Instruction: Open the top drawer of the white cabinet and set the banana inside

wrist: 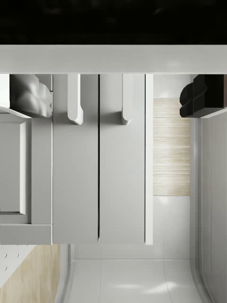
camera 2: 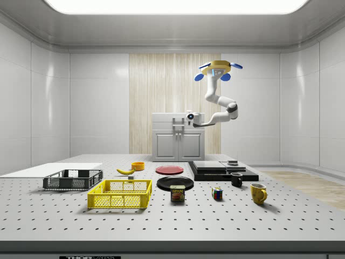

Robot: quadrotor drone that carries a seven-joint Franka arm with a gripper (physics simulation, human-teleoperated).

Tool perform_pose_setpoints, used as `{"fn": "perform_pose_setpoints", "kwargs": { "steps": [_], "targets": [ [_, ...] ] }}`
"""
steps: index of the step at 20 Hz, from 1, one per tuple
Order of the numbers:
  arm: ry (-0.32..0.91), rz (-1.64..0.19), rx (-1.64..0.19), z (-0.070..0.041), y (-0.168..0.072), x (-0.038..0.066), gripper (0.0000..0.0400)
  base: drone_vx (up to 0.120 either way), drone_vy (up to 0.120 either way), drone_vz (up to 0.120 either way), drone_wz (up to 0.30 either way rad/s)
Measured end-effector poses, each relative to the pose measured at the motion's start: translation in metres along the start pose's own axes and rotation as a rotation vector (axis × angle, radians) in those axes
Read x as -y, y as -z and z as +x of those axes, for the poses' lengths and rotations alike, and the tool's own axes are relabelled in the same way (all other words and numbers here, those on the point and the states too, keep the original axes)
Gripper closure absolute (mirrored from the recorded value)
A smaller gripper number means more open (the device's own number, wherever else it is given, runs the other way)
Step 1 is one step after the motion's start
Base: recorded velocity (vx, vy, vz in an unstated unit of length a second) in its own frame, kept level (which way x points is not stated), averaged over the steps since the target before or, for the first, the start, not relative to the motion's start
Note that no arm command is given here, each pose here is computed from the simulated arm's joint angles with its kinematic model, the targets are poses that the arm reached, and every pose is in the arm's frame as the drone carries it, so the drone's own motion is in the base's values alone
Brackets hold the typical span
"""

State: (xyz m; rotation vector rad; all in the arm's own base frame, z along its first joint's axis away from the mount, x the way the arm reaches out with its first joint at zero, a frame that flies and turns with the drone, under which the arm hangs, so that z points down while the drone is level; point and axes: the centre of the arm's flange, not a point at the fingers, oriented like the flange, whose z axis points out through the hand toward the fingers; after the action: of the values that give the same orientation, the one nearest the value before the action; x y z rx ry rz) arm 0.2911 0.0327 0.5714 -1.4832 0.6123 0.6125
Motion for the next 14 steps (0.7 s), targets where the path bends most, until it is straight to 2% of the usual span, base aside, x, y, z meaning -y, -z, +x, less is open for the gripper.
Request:
{"fn": "perform_pose_setpoints", "kwargs": {
  "steps": [8, 14],
  "targets": [
    [0.0, 0.0, 0.0, 0.027, -0.001, 0.026, 0.0, 0.0, 0.0, 0.0, 0.0],
    [0.0, 0.0, 0.001, 0.04, -0.019, 0.04, 0.0, 0.0, 0.0, 0.0, 0.0]
  ]
}}
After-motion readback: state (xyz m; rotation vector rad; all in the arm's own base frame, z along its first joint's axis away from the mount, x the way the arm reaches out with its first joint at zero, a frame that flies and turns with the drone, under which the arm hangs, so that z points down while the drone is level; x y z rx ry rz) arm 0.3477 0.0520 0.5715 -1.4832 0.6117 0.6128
